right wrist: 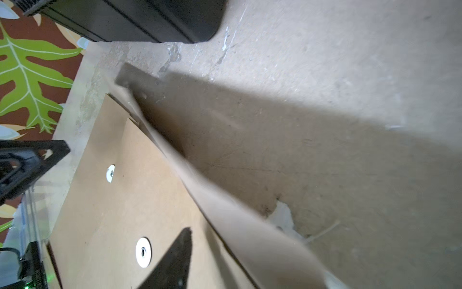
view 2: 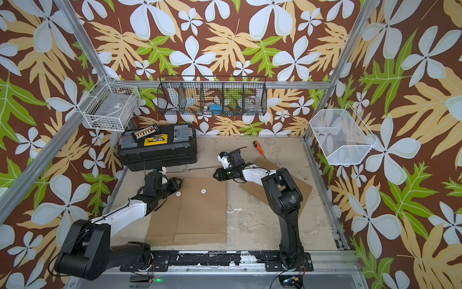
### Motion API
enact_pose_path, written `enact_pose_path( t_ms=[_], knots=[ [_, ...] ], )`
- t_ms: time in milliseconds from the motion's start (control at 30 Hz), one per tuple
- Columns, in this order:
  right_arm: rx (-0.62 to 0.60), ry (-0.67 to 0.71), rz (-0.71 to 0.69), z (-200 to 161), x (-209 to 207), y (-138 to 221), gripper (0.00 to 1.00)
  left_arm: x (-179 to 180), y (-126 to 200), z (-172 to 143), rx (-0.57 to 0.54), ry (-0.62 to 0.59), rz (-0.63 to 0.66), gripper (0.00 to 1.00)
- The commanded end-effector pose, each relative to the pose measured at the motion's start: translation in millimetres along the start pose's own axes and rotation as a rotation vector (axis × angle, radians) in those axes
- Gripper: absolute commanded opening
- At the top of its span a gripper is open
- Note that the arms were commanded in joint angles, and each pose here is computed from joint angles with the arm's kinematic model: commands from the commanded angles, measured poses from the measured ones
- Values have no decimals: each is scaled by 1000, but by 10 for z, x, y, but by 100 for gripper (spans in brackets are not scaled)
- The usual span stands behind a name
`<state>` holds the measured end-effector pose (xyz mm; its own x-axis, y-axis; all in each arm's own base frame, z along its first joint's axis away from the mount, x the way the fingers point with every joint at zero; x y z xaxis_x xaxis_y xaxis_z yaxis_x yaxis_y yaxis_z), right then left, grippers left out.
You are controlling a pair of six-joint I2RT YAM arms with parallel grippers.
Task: Open the file bag
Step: Place the file bag at the file bag, then pick up the file bag from the center of the board.
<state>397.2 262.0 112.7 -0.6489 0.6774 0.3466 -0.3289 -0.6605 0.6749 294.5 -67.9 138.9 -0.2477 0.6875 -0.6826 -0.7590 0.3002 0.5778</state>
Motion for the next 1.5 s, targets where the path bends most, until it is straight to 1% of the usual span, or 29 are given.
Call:
enact_pose_path(
  t_ms=[0,33,133,200,300,400,500,567,700,767,833,867,933,1033,1133,1467],
  knots=[
    [-12,15,-91,64,-99,141,73,-132,72,3,29,-49,-79,63],
    [-12,13,-116,66,-130,192,78,-173,92,7,36,-58,-101,65],
    [-4,1,-193,38,-231,357,92,-285,139,4,52,-72,-161,66],
    [-15,-4,-233,30,-266,502,95,-382,145,-21,65,-94,-186,65],
    [-62,-32,-296,-51,-307,784,94,-589,116,-134,99,-139,-228,63],
    [-139,-94,-362,-196,-361,1120,88,-853,17,-365,163,-187,-286,58],
    [-212,-183,-415,-448,-421,1406,79,-1109,-132,-625,232,-232,-333,56],
    [-247,-244,-445,-637,-468,1553,71,-1272,-233,-781,279,-260,-363,54],
    [-294,-344,-526,-985,-547,1791,51,-1542,-482,-1063,369,-301,-392,53],
    [-309,-382,-559,-1127,-589,1882,41,-1645,-597,-1167,410,-312,-402,54],
    [-316,-438,-574,-1281,-666,1957,32,-1726,-734,-1259,453,-319,-404,60],
    [-315,-465,-573,-1346,-703,1981,29,-1745,-794,-1296,471,-319,-404,63],
    [-313,-523,-570,-1486,-782,2036,21,-1787,-925,-1371,512,-317,-402,69],
    [-323,-567,-562,-1617,-843,2102,15,-1832,-1080,-1478,566,-324,-399,71],
    [-318,-586,-554,-1689,-871,2115,12,-1862,-1216,-1581,607,-334,-378,71],
    [-244,-639,-518,-1885,-961,2023,10,-1847,-1464,-1788,707,-338,-353,69]
  ],
)
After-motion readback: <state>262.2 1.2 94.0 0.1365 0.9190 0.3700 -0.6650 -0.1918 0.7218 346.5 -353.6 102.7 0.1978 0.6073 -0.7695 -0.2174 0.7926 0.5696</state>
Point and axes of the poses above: each gripper's point midway between its finger pads, its own y axis back along the fingers, its own x axis along the line the jaws close on, z = x × y, the point moved 7 cm from there along y, back along the fingers, and after that the axes turned 12 degrees about y, right-handed, at the moved point
